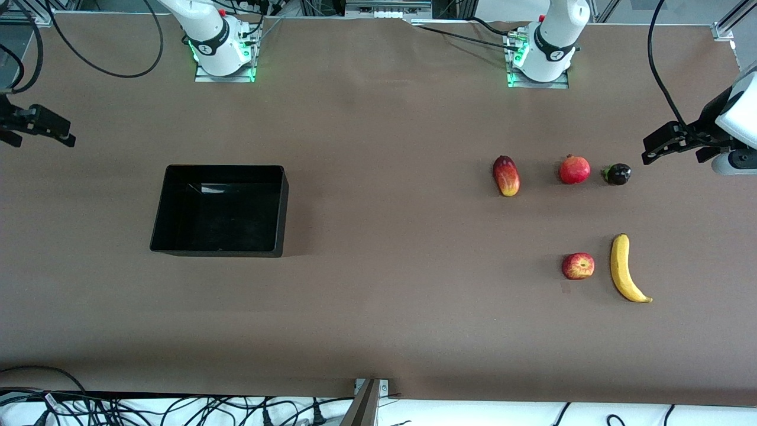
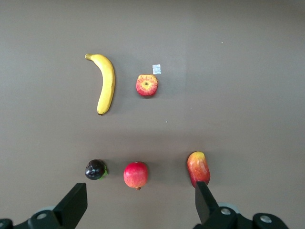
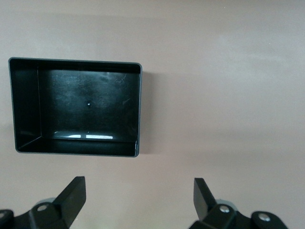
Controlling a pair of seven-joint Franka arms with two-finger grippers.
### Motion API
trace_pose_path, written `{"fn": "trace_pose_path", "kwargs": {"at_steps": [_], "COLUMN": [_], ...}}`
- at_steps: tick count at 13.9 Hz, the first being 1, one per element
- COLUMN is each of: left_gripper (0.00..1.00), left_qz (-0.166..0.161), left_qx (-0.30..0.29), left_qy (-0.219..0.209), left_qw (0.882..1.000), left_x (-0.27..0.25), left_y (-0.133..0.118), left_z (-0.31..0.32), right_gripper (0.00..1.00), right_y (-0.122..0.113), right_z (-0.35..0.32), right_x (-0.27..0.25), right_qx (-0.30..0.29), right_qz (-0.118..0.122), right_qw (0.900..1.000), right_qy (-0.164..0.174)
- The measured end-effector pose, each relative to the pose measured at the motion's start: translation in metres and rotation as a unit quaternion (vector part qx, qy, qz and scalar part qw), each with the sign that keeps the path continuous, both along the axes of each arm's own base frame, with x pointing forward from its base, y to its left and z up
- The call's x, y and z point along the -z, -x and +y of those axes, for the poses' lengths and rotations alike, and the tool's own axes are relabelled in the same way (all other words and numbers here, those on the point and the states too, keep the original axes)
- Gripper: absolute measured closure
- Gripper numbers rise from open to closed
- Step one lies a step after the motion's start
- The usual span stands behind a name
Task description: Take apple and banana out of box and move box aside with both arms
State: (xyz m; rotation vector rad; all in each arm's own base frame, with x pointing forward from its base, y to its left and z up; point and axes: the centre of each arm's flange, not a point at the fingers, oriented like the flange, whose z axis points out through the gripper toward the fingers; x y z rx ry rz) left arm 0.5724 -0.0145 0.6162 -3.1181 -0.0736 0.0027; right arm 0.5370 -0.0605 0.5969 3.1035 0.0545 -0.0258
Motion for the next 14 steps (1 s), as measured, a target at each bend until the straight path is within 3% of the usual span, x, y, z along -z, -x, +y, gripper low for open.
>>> {"fn": "trace_pose_path", "kwargs": {"at_steps": [14], "left_gripper": [0.0], "left_qz": [0.001], "left_qx": [0.002], "left_qy": [0.0], "left_qw": [1.0], "left_x": [0.001], "left_y": [-0.001], "left_z": [-0.003], "right_gripper": [0.0], "right_y": [-0.003], "right_z": [0.016], "right_x": [0.012], "right_qx": [-0.018], "right_qz": [0.01], "right_qw": [1.0], "right_qy": [0.013]}}
